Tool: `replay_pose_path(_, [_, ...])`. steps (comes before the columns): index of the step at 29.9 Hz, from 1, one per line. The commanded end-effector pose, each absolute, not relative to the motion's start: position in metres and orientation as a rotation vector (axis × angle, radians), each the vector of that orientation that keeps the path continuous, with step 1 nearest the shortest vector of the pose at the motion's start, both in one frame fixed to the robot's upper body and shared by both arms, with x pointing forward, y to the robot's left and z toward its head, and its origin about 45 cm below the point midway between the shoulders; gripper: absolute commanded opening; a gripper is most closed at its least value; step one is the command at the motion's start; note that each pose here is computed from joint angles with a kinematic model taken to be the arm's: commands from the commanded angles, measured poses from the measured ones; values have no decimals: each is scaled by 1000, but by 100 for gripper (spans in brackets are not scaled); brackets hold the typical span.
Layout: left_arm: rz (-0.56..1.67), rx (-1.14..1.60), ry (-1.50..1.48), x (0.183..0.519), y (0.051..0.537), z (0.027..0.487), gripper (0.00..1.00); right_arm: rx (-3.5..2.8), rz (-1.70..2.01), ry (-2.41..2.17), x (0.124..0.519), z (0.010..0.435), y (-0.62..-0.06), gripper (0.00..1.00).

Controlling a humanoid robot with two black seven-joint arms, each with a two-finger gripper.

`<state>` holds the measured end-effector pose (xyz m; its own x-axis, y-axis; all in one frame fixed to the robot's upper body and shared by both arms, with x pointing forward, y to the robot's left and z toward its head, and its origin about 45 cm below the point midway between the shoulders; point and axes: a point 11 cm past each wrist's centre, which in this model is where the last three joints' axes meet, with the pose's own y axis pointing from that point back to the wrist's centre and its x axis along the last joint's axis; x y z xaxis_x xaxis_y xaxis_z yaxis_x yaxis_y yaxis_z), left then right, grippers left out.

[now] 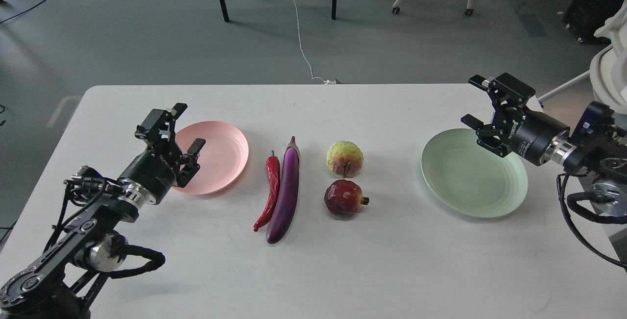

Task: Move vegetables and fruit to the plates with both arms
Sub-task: 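Raise the right gripper and move it toward the yellow-green apple, then lower the right gripper onto the yellow-green apple and close it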

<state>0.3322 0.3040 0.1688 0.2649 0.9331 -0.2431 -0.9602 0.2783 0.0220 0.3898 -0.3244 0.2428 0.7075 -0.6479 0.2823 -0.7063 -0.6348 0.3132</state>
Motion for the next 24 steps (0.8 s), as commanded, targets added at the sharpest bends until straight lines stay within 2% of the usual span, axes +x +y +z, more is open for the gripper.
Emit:
replay_pose_path(1, [1331,-243,204,337,316,184,99,2399,463,-789,406,277,-307,99])
replay_pose_path(6, [1330,-244,209,337,318,184,99,2271,695,-440,419,290,-253,99])
replay_pose_path(11, [1329,-252,215,333,317,182,99,2017,871,-50,425,260,-207,99])
replay_pose_path(21, [1291,-270,224,326,303,185,99,1788,1121,228,431,218,-128,98])
replay_pose_path(24, [1283,-278,225,326,300,187,99,1761,1138,270,428,210,-121,98])
